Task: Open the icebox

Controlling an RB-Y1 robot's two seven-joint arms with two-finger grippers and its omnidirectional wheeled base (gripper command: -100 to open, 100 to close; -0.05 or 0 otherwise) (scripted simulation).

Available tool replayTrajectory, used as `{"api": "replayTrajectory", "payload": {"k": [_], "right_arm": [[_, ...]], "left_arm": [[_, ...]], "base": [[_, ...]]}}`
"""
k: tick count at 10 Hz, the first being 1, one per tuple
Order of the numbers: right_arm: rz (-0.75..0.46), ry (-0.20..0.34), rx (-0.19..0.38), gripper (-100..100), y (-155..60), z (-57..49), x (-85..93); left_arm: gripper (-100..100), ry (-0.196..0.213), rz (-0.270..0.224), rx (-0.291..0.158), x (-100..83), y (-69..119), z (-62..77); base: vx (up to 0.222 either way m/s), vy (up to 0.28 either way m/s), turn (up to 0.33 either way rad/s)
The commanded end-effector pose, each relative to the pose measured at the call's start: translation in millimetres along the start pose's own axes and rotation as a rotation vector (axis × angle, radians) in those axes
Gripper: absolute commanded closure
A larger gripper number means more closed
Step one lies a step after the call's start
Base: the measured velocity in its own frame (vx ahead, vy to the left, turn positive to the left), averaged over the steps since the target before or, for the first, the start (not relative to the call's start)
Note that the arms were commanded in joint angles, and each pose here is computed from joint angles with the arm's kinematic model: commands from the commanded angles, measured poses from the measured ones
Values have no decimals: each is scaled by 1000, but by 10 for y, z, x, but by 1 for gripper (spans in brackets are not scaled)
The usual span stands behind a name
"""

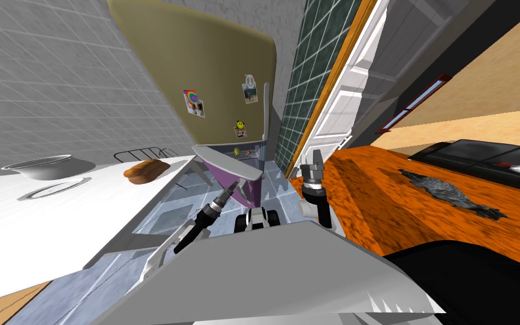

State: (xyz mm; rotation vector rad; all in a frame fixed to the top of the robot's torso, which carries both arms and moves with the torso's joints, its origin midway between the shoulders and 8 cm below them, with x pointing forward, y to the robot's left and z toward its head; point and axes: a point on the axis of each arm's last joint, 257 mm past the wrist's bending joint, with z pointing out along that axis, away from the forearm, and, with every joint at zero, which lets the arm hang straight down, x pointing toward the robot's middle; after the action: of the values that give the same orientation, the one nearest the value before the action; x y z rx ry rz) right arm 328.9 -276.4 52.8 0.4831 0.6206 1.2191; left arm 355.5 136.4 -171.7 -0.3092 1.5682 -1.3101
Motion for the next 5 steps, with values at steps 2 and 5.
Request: {"api": "replayTrajectory", "payload": {"k": [2,5], "right_arm": [[0,0,0,0,0,0,0],[0,0,0,0,0,0,0]], "left_arm": [[100,60,-12,19,225,-58,-89],[100,60,-12,19,225,-58,-89]], "base": [[-112,163,-150],[-54,56,-8]]}}
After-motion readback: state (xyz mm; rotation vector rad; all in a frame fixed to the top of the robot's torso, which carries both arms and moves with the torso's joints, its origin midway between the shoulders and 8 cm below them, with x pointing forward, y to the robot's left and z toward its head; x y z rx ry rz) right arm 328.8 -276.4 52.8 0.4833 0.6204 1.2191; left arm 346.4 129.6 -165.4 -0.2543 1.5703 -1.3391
